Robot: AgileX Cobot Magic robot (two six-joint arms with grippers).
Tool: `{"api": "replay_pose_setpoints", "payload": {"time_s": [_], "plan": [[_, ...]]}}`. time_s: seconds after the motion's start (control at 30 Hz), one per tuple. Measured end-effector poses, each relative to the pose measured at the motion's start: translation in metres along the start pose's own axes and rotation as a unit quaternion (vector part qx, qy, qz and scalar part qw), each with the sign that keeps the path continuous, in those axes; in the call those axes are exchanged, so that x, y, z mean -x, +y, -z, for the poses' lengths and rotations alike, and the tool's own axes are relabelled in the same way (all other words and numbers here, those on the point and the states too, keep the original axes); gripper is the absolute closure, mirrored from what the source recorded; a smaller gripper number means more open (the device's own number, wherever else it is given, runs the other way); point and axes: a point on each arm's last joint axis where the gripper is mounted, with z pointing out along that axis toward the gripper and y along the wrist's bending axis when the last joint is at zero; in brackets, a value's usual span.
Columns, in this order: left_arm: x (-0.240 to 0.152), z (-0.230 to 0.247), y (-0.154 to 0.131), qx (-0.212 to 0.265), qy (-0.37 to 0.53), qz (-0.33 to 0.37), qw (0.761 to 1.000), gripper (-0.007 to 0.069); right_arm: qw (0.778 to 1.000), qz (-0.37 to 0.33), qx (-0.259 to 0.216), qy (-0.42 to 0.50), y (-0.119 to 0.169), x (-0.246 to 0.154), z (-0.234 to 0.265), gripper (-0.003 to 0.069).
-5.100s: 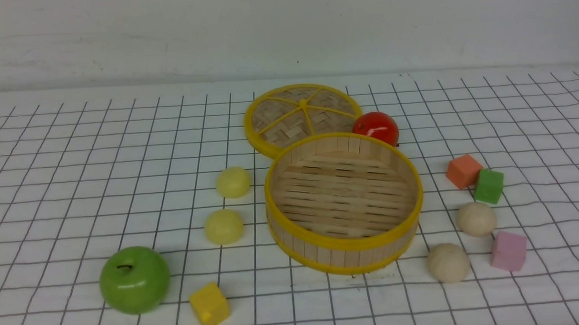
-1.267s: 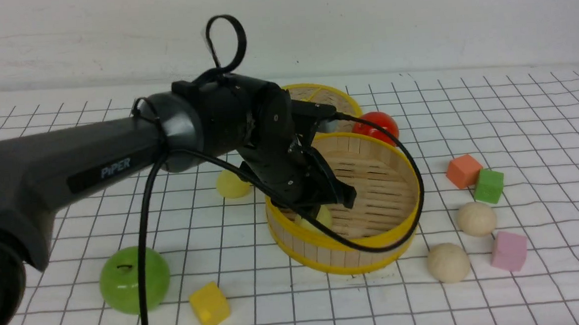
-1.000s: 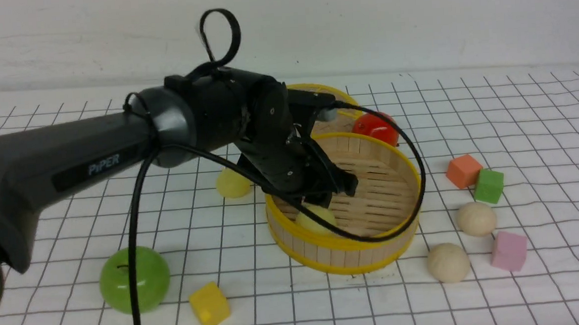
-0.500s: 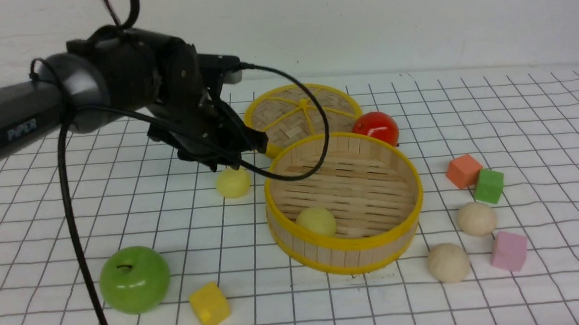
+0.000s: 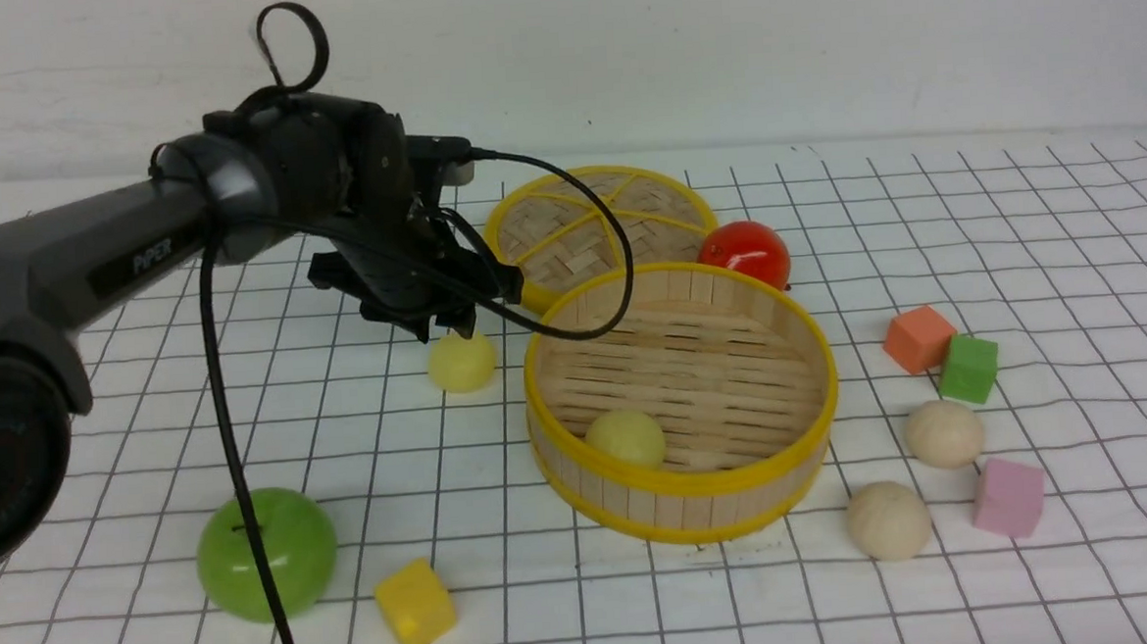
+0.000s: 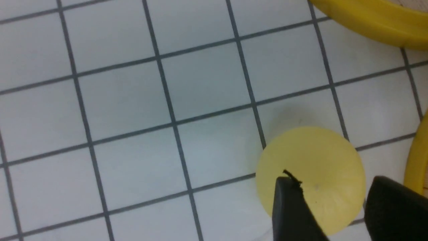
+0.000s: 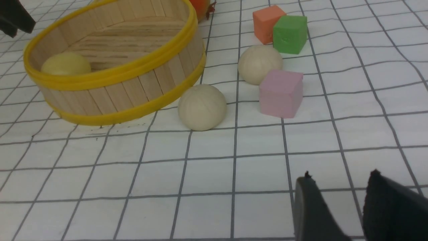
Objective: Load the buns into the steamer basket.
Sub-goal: Use the left arm to grab a steamed stuffed bun, then use the left arm to put the steamed stuffed bun into the steamer
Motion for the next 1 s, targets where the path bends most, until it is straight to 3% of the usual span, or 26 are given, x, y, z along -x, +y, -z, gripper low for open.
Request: {"api": "replay_pose_setpoints", "payload": {"time_s": [0.47, 0.57, 0.7, 0.77, 1.0], "plan": [[-0.004, -0.023, 0.000, -0.001, -0.002, 0.000, 1.000, 0.0323, 1.000, 0.000, 0.000, 0.000, 0.000, 0.000, 0.000, 0.0418], [-0.004, -0.023, 0.000, -0.001, -0.003, 0.000, 1.000, 0.0391, 1.000, 0.000, 0.000, 0.000, 0.000, 0.000, 0.000, 0.0418], [-0.005, -0.021, 0.000, 0.000, 0.004, 0.000, 1.000, 0.0578, 1.000, 0.000, 0.000, 0.000, 0.000, 0.000, 0.000, 0.0418], [-0.004, -0.016, 0.000, 0.001, 0.007, -0.001, 1.000, 0.0636, 1.000, 0.000, 0.000, 0.000, 0.000, 0.000, 0.000, 0.0418], [0.014, 0.072, -0.012, -0.021, -0.034, -0.014, 0.999, 0.0638, 1.000, 0.000, 0.000, 0.000, 0.000, 0.000, 0.000, 0.0418]]}}
